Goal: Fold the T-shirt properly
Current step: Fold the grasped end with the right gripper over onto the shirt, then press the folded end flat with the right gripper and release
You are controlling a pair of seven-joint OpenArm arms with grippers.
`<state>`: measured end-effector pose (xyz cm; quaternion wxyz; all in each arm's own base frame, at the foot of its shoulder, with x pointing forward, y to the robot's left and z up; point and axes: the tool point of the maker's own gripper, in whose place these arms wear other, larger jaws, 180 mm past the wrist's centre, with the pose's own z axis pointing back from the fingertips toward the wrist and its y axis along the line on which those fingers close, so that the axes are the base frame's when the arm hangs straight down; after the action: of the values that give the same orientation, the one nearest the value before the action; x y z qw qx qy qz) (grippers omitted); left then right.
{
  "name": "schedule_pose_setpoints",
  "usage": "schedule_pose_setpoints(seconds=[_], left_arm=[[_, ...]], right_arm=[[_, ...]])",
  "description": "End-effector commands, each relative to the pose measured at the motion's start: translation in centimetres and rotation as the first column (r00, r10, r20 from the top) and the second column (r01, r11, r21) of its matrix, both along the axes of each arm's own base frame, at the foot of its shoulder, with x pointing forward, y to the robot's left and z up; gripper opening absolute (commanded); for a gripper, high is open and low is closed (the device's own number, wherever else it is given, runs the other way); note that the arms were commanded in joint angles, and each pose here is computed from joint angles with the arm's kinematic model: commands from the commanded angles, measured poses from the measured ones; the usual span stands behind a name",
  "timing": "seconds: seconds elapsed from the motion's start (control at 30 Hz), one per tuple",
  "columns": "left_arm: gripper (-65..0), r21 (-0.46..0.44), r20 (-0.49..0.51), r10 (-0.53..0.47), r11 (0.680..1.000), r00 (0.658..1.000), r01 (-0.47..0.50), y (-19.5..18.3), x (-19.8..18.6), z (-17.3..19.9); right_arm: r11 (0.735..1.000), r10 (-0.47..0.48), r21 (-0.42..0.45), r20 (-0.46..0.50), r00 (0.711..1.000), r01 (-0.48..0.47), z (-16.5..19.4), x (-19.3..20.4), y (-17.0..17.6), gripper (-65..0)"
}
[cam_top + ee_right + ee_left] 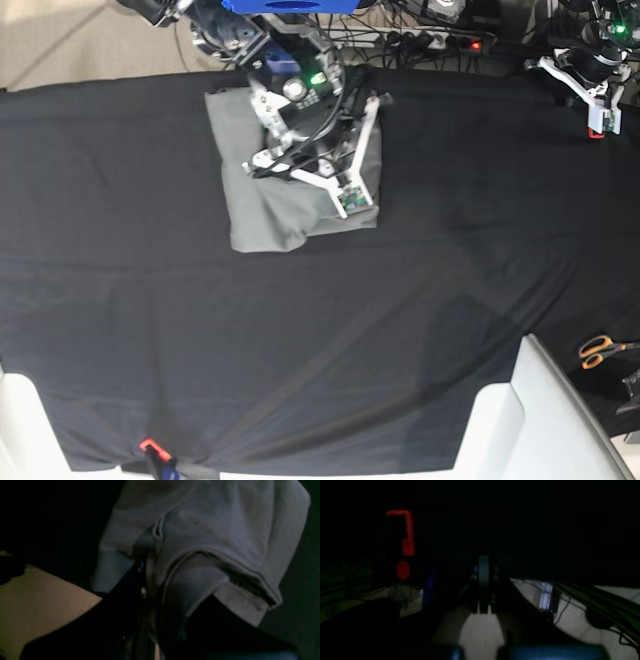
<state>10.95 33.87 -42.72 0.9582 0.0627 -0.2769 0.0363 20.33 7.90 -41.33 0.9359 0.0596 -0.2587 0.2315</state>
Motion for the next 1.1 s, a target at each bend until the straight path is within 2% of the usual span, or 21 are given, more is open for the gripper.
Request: schedule_pose_setpoints(seconds=[0.0,0.27,0.77,0.83,1.0,1.07], left_arm=[[-65.0,0.024,0.024,-0.004,1.0,1.0,0.004,0.7,0.4,0.9],[-65.0,0.023,0.022,-0.003,1.0,1.0,0.002,0.7,0.3,0.8],[-65.0,0.022,0.019,-0.001,1.0,1.0,0.001,0.7,0.2,0.7],[-65.0,0.022,0.019,-0.001,1.0,1.0,0.001,0.7,0.2,0.7],[-65.0,0.022,0.019,-0.001,1.0,1.0,0.001,0.7,0.2,0.7],[-65.0,0.022,0.019,-0.001,1.0,1.0,0.001,0.7,0.2,0.7]], right_arm=[[0.999,-0.009,0.033,0.048,0.999,0.008,1.3,1.2,0.7,-64.8],[1.0,0.001,0.011,0.047,0.999,-0.002,0.4,1.6,0.8,-64.8],[0.998,-0.007,0.055,0.071,0.997,0.003,0.9,2.1,1.9,-63.3],[0.996,-0.007,0.091,0.045,0.999,0.003,0.9,1.7,2.4,-58.2],[0.993,0.006,0.121,-0.016,1.0,-0.004,0.0,1.2,3.0,-35.0],[0.991,0.012,0.132,-0.035,0.999,-0.007,-0.2,1.0,3.2,-32.1]])
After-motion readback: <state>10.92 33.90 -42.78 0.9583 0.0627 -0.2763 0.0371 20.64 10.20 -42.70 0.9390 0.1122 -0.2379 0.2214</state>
